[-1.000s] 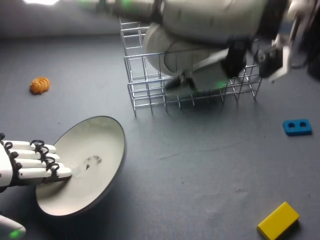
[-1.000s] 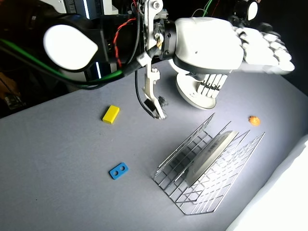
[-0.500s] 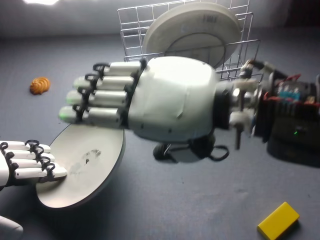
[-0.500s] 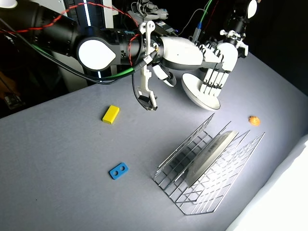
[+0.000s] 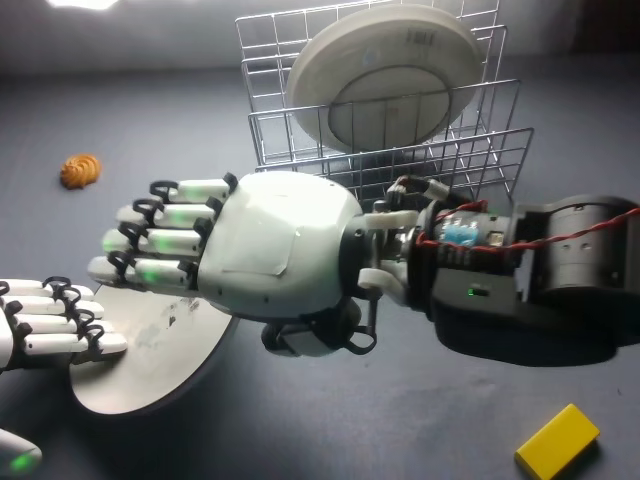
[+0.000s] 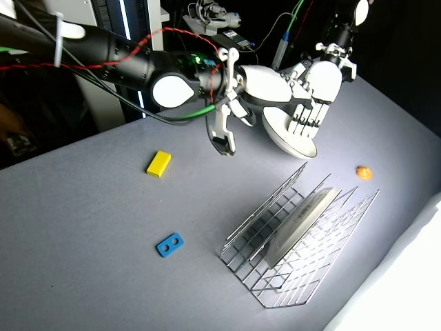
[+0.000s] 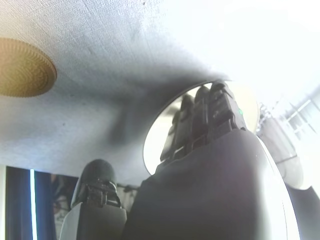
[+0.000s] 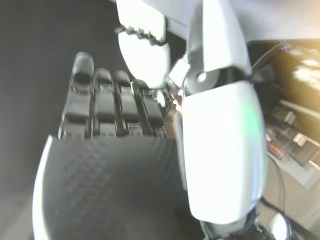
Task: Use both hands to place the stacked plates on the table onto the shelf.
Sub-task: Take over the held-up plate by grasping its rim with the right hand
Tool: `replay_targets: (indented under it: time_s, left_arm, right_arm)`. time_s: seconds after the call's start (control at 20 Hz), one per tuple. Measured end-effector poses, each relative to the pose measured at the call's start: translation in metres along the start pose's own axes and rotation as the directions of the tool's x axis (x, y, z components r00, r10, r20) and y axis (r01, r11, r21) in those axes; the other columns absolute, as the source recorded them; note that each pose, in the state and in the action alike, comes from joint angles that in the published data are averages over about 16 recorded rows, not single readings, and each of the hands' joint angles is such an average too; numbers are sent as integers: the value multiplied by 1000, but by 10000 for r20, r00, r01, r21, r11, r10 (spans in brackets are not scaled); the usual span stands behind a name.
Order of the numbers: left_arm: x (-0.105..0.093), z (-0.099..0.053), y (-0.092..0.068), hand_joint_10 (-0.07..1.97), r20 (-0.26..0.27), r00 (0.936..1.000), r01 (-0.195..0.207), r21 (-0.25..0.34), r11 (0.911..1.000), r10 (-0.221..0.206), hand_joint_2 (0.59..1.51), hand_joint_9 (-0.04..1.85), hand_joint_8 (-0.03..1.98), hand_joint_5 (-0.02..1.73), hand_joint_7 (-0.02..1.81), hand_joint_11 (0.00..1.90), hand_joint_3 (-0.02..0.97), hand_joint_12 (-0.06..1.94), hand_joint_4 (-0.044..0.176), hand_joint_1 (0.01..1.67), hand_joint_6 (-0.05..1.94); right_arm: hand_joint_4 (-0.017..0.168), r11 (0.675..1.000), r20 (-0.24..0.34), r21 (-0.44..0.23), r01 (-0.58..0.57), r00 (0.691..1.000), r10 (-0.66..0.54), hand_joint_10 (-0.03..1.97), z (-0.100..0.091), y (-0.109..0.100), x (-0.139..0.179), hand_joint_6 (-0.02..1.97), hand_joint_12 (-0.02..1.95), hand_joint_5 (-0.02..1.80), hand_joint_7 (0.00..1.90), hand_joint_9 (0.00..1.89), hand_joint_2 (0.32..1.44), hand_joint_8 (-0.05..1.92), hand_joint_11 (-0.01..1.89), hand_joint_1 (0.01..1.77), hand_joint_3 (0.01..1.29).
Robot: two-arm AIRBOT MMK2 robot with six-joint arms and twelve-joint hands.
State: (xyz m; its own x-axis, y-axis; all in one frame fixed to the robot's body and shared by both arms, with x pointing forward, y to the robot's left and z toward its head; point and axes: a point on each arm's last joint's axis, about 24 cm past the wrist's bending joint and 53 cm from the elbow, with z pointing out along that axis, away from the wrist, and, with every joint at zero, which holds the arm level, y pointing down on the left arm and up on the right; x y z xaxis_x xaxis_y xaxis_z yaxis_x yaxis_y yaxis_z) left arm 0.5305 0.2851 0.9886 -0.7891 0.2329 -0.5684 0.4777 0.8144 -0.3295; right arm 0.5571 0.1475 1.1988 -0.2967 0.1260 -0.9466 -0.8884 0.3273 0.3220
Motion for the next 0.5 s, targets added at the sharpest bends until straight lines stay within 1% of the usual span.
replay_targets:
  time_s: [0.25, 0.4, 0.5]
  left_arm:
    - [0, 0, 2, -34, -11, 10000, -2, -84, 10000, 2, 1248, -12, -7, 13, 25, 12, 13, -5, 1, 12, -40]
    - [0, -1, 4, -44, -19, 10000, -3, -124, 9999, 2, 1249, -20, -8, 13, 16, 13, 13, 7, 3, 13, -40]
    - [0, -1, 4, -49, -23, 10000, -4, -133, 9999, 4, 1247, -24, -9, 10, 11, 13, 13, 14, 3, 14, -40]
  right_arm:
    - [2, 9996, -126, 199, -178, 9998, 181, -9, 17, -12, 14, 14, 457, 35, 38, 36, 988, 11, 21, 1250, 11]
    - [1, 9995, -176, 262, -177, 9997, 182, -2, 27, -18, 21, 15, 524, 78, 87, 87, 1014, 11, 21, 1234, 11]
    - [2, 9995, -176, 271, -174, 9997, 179, 4, 32, -20, 25, 15, 592, 144, 157, 154, 1032, 11, 40, 1213, 11]
